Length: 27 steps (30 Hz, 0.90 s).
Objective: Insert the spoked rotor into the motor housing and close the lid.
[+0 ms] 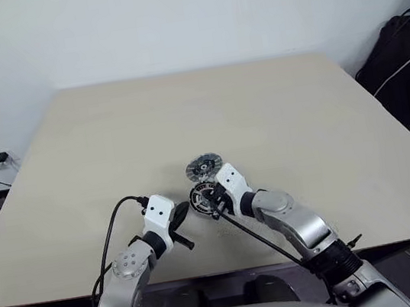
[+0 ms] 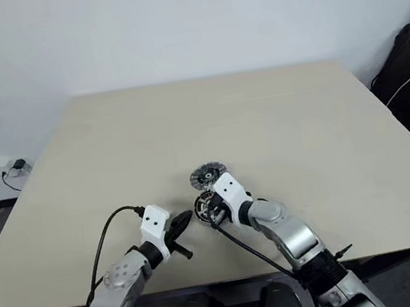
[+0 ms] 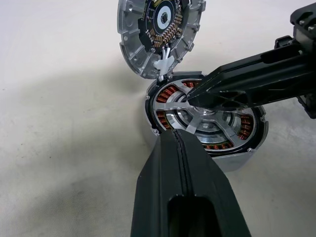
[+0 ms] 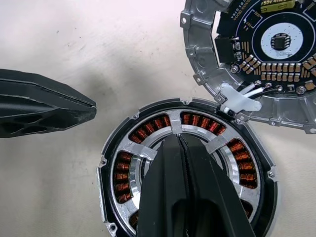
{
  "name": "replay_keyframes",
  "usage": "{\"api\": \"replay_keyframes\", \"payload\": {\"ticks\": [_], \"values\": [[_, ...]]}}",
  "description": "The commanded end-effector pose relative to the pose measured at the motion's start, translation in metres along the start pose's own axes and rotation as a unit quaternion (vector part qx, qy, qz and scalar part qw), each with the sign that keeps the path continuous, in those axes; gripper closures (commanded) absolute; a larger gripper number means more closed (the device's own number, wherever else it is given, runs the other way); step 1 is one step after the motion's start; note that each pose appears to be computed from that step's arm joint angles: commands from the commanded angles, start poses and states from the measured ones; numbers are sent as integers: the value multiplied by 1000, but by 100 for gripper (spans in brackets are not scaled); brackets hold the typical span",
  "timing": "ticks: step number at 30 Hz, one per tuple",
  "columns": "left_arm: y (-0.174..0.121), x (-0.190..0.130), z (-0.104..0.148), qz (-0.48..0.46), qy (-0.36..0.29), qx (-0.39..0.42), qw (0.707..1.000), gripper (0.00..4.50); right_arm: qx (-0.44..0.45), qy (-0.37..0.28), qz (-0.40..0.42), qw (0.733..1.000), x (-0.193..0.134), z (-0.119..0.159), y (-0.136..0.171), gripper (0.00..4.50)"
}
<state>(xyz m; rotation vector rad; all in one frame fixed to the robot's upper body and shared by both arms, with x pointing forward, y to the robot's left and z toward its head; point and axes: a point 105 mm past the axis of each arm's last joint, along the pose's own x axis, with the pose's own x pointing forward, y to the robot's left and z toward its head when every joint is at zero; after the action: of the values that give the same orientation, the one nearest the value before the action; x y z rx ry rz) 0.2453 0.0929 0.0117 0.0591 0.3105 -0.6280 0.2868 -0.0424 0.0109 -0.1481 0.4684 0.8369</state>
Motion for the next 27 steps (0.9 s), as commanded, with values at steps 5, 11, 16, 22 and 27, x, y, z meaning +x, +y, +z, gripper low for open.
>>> {"api": "replay_keyframes", "payload": {"ticks": [5,11,16,22,27], "values": [[-3,1,10,-4,-20,4,1000,450,-18,13,9,1000,-9,2,-5,448],[-4,2,10,-8,-20,3,1000,450,-92,18,67,993,-30,27,-4,431],[-4,4,10,-8,-22,2,1000,450,-190,98,117,970,-45,19,-1,291],[-5,6,10,-6,-24,0,1000,450,-284,178,172,926,-52,2,3,259],[-5,5,9,-4,-25,-1,1000,450,-331,196,193,903,-47,0,5,259]]}}
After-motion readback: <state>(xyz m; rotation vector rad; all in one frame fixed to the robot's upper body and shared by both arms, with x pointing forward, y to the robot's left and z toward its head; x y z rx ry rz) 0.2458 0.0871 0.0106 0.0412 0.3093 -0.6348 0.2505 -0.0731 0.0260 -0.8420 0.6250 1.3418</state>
